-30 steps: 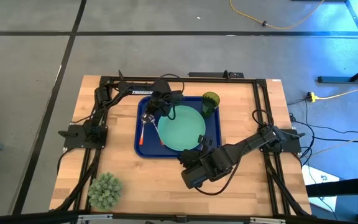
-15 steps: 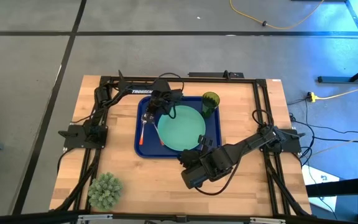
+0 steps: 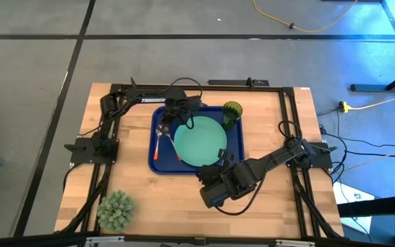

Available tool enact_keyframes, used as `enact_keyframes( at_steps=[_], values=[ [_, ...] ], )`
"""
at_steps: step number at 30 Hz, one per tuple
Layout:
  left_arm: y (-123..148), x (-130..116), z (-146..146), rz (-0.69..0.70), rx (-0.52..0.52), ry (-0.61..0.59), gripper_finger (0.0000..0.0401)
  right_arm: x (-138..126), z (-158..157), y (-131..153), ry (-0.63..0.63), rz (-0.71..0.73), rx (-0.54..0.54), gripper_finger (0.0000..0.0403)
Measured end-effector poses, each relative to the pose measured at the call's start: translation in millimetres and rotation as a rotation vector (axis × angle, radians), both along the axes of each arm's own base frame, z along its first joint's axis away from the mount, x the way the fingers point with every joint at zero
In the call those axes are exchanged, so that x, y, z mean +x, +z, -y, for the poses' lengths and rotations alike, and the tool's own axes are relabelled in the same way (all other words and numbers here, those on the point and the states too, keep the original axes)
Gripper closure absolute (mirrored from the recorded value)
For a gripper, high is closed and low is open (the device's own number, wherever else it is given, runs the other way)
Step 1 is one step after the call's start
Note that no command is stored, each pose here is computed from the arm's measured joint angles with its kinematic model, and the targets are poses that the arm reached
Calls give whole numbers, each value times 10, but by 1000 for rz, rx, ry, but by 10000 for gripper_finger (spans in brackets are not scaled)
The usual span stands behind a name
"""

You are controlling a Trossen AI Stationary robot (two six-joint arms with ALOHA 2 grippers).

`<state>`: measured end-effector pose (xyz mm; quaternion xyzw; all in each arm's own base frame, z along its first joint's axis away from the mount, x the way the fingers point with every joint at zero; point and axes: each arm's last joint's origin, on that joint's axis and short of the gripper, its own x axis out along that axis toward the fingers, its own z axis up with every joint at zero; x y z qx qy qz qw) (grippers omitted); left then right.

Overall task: Pick and place plate/cup/fork/spoon on tray
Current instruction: Put the orange fork on the blue serving tray to the left side of the green plate

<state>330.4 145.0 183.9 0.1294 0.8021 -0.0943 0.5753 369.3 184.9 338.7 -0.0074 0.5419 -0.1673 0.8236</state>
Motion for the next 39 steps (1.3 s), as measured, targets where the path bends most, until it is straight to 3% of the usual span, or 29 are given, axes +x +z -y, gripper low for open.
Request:
enact_keyframes(
  at_steps=[7, 12, 15, 19, 24, 39],
  values=[
    [392, -75, 136, 185, -118, 139, 400, -12, 14, 28, 21, 4, -16, 398],
    [565, -8, 231, 384, -242, 231, 401, -116, 77, 219, 20, 58, -23, 398],
    [601, 60, 260, 462, -251, 254, 401, -199, 123, 356, 15, 97, -19, 398],
    [460, 53, 289, 443, -201, 307, 401, -270, 149, 455, 10, 123, -3, 398],
    [192, -126, 341, 309, -133, 370, 401, -307, 114, 478, 27, 128, -1, 398],
    [-205, -255, 415, 425, -133, 448, 401, -317, 96, 478, 34, 127, -1, 398]
  ],
)
